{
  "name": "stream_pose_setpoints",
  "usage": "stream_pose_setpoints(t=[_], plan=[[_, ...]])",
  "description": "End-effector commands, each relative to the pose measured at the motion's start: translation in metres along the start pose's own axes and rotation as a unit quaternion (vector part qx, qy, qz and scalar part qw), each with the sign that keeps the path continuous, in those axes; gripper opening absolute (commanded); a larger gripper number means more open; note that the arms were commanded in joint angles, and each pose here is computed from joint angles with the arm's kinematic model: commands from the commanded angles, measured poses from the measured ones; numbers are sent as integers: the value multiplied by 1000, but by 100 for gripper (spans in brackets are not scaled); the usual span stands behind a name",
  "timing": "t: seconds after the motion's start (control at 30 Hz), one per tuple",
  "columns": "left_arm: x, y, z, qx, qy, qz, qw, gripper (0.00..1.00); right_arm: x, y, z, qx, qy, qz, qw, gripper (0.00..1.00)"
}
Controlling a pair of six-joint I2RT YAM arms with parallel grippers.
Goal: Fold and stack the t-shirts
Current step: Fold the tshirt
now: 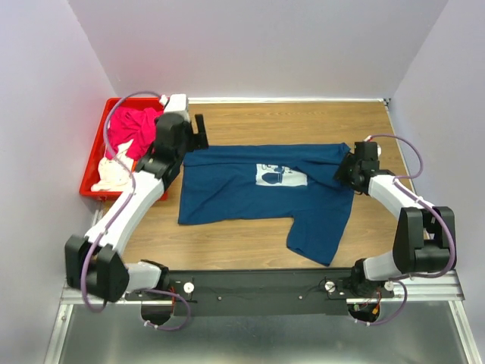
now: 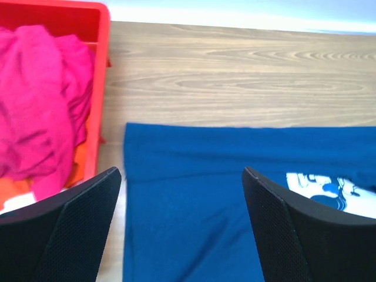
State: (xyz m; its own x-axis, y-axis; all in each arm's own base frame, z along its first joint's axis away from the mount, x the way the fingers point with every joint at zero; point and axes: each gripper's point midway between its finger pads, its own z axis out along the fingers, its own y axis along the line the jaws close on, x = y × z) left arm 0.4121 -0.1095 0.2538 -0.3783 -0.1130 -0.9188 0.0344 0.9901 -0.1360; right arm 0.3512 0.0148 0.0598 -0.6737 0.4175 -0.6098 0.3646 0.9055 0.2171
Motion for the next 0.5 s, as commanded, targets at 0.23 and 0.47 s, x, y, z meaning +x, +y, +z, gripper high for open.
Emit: stream_pose_setpoints(t=[0.23,0.47], plan=[[18,35,-52,-26,-89,-4,996,93,24,8,11,-55,39,36,997,60],[20,33,-47,-24,-86,-3,996,93,33,8,16,-58,54,36,996,57]])
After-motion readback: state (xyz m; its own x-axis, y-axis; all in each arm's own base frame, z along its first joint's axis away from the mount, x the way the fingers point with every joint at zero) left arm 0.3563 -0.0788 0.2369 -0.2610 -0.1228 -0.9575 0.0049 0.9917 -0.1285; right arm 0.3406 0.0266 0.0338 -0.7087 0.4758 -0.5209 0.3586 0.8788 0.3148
